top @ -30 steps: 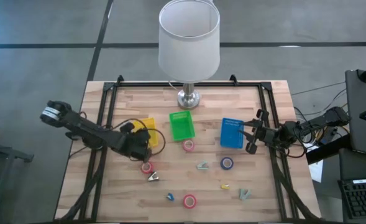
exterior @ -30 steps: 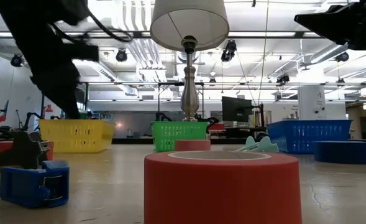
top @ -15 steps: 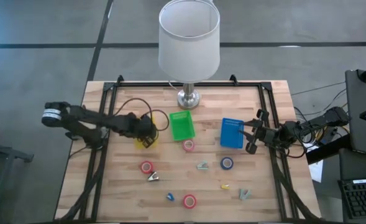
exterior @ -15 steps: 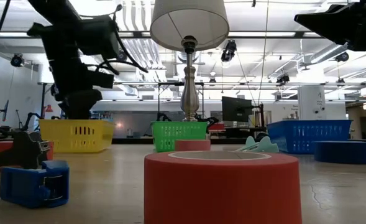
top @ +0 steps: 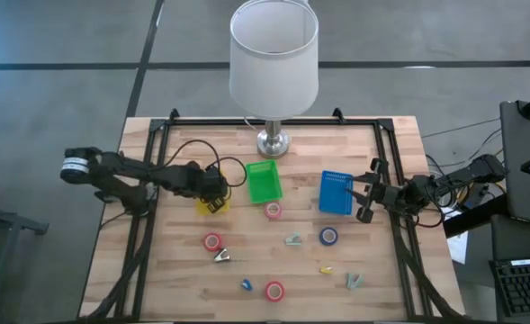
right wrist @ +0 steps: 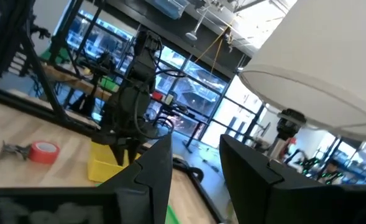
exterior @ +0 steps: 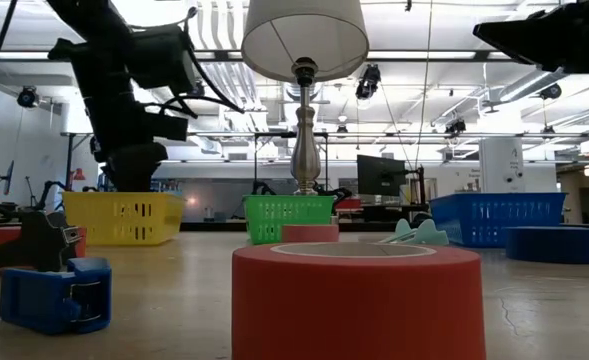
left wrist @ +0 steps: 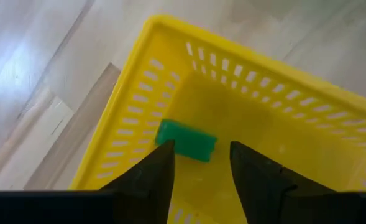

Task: Pick and place Stapler, Stapler remover, tape
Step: Put the blue stapler into the yellow bin

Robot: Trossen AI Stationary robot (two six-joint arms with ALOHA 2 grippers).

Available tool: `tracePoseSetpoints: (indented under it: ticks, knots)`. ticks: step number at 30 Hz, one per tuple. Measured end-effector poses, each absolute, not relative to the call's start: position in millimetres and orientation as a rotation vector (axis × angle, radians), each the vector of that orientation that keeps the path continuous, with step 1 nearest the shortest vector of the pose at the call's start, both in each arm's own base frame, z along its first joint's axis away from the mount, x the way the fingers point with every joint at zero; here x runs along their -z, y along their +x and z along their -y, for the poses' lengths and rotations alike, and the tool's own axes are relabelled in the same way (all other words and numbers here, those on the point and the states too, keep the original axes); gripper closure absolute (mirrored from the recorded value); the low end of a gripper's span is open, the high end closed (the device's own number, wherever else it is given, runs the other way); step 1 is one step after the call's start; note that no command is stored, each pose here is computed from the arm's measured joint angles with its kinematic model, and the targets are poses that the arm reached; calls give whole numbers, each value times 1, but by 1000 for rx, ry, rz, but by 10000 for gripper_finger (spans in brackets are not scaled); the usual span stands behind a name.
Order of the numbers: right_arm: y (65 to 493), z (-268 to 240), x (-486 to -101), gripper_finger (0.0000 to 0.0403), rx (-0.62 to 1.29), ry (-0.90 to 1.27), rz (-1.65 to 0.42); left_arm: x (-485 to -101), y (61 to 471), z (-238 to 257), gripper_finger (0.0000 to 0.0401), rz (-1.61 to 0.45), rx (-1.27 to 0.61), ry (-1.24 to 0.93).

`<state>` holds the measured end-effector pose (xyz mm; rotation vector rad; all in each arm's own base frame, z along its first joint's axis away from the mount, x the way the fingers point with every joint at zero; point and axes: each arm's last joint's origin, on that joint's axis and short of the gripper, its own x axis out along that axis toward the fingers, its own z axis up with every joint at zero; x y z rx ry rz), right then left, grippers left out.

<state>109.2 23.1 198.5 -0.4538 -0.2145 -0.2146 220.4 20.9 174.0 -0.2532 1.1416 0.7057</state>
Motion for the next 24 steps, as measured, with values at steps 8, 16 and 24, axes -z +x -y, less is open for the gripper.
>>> tracePoseSetpoints:
  ticks: [8,16,24]
  knots:
    - [110,-23,-204,273,195,-276,238,-214,240,-18,249,-1012,-620,-212]
    - [126,-29,-219,273,148,-58,84,-244,267,13,251,-778,-322,-136]
    - [152,-38,-205,273,131,-34,-237,-238,269,66,249,-611,-15,-110]
